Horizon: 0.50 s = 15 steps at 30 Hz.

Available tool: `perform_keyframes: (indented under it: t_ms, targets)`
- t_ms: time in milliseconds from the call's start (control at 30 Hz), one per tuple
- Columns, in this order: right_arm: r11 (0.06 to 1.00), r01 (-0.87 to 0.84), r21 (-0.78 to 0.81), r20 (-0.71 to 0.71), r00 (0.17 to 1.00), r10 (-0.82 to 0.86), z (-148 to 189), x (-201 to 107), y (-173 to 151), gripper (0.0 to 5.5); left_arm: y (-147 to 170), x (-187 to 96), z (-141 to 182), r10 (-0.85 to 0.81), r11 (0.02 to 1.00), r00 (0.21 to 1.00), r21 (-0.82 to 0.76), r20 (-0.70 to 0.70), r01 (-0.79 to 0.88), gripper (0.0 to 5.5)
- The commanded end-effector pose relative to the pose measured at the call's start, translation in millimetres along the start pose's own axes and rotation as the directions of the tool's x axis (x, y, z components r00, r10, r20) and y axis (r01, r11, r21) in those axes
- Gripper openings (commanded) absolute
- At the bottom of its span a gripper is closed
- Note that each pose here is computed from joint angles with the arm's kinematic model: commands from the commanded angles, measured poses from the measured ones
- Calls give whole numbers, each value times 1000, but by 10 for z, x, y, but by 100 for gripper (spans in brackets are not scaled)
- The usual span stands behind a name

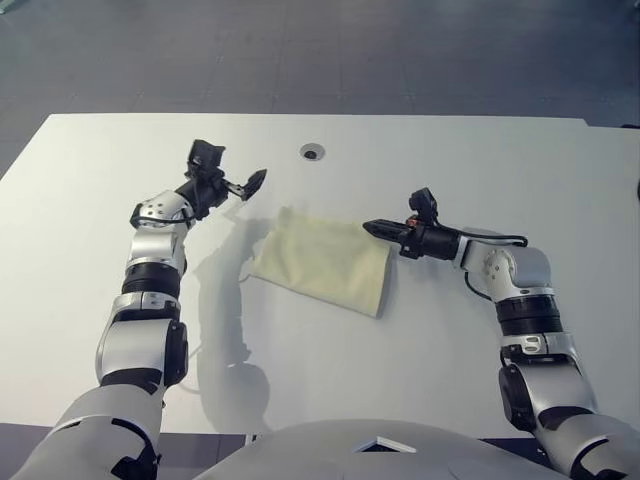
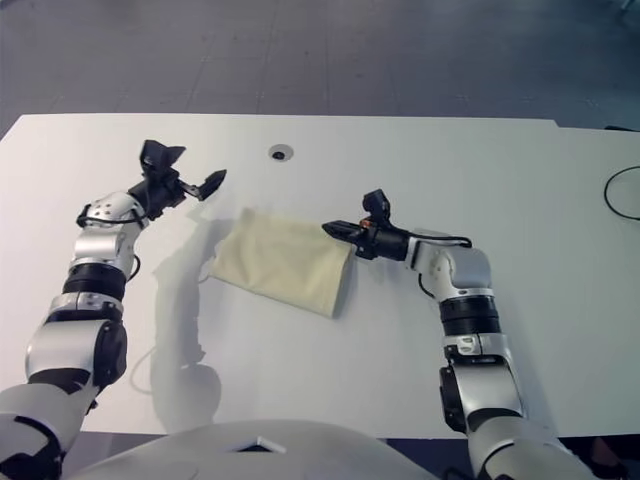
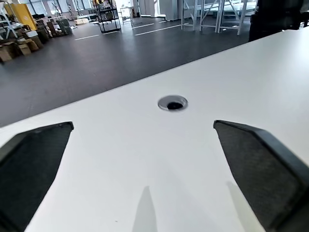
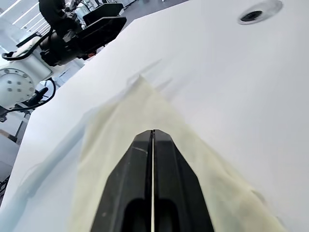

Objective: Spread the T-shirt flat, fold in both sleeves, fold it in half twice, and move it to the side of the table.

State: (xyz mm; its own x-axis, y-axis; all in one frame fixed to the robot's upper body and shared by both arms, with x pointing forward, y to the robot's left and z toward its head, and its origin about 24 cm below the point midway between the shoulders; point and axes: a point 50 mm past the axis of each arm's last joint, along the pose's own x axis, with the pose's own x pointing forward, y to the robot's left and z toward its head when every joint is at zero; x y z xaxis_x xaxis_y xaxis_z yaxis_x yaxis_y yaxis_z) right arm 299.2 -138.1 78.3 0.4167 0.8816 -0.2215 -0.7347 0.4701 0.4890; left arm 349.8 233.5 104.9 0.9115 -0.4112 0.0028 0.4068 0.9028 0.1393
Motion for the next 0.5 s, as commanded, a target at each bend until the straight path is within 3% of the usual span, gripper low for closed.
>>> perform_keyframes:
  t_ms: [33,233,367,500]
  targets:
    - [995,-73,-75,-64,996,69,39,194,167,1,-57,-183,309,22,999,993,43,118,-27,540]
    - [990,-66,-122,-197,980,41,-61,494,114,1,-257,-386,567,23,994,986,103,164,-41,540]
    - [995,82,-55,-238,967,-93,-104,579,-100,60,-318,-366,641,65,987,977,129,201,-92,540]
    - [958,260,120,-201,952,-233,-157,423,-364,120,-385,-320,675,52,987,975,141,215,-83,540]
